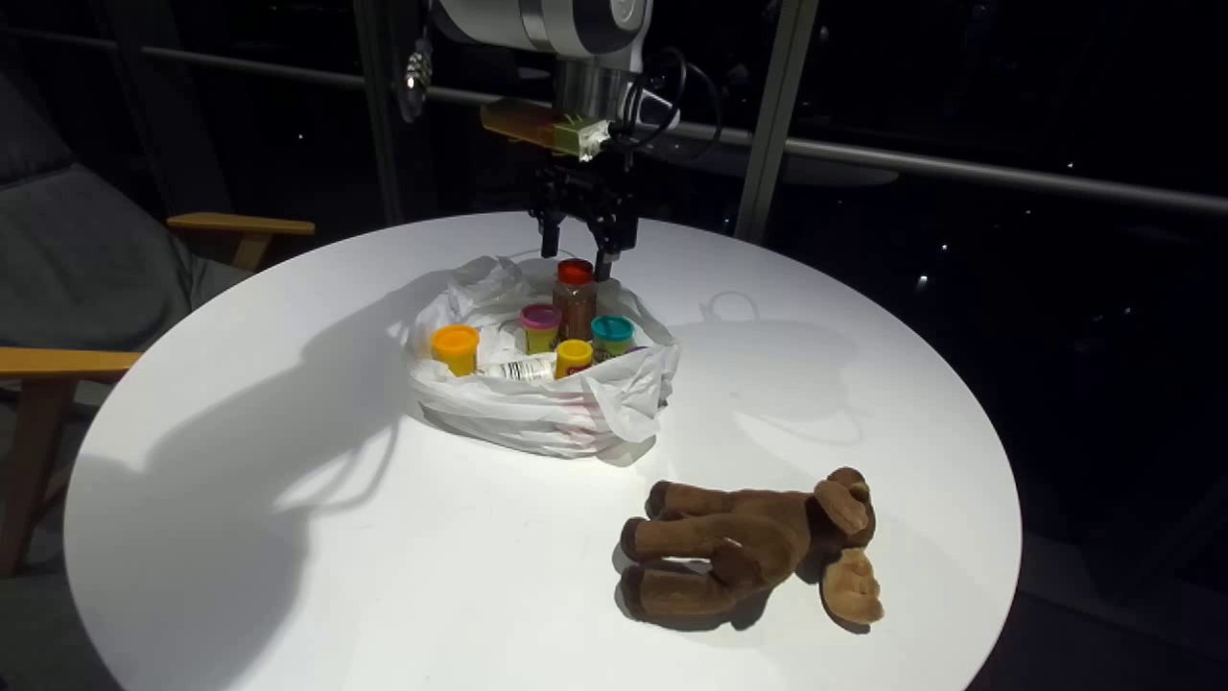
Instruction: Remove the things from the plastic bag and put them on the table
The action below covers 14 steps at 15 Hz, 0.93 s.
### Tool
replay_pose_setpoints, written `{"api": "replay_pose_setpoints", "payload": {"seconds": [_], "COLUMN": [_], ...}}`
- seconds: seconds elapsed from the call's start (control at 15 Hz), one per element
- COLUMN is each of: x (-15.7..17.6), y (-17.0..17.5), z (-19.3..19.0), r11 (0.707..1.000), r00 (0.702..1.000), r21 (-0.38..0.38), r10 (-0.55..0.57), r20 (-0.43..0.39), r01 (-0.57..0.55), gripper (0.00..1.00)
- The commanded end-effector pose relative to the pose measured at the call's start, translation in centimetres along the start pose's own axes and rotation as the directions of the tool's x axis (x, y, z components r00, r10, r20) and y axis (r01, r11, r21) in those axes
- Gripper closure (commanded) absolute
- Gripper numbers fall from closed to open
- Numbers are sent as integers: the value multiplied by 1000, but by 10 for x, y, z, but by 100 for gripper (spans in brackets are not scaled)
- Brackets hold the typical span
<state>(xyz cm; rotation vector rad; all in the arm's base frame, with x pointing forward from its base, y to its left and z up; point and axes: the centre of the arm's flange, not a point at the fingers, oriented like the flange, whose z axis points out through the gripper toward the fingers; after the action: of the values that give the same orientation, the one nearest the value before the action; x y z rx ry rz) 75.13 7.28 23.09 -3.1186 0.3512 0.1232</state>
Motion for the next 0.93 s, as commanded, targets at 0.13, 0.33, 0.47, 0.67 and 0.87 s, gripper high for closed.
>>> {"api": "replay_pose_setpoints", "payload": {"seconds": [0.13,0.33,0.47,0.67,0.87], "x": [12,10,3,-20,-46], "y": [1,8,11,3,-24], "z": [-4,-4,-14,-63,-110], "r11": [1000,999,999,996,997], "r00": [1000,999,999,996,993], "r21": [23,20,11,5,5], "r10": [15,33,48,87,83], "r20": [17,17,8,-25,-84], "r01": [-15,-34,-48,-87,-83], "gripper": [58,81,81,81,81]}}
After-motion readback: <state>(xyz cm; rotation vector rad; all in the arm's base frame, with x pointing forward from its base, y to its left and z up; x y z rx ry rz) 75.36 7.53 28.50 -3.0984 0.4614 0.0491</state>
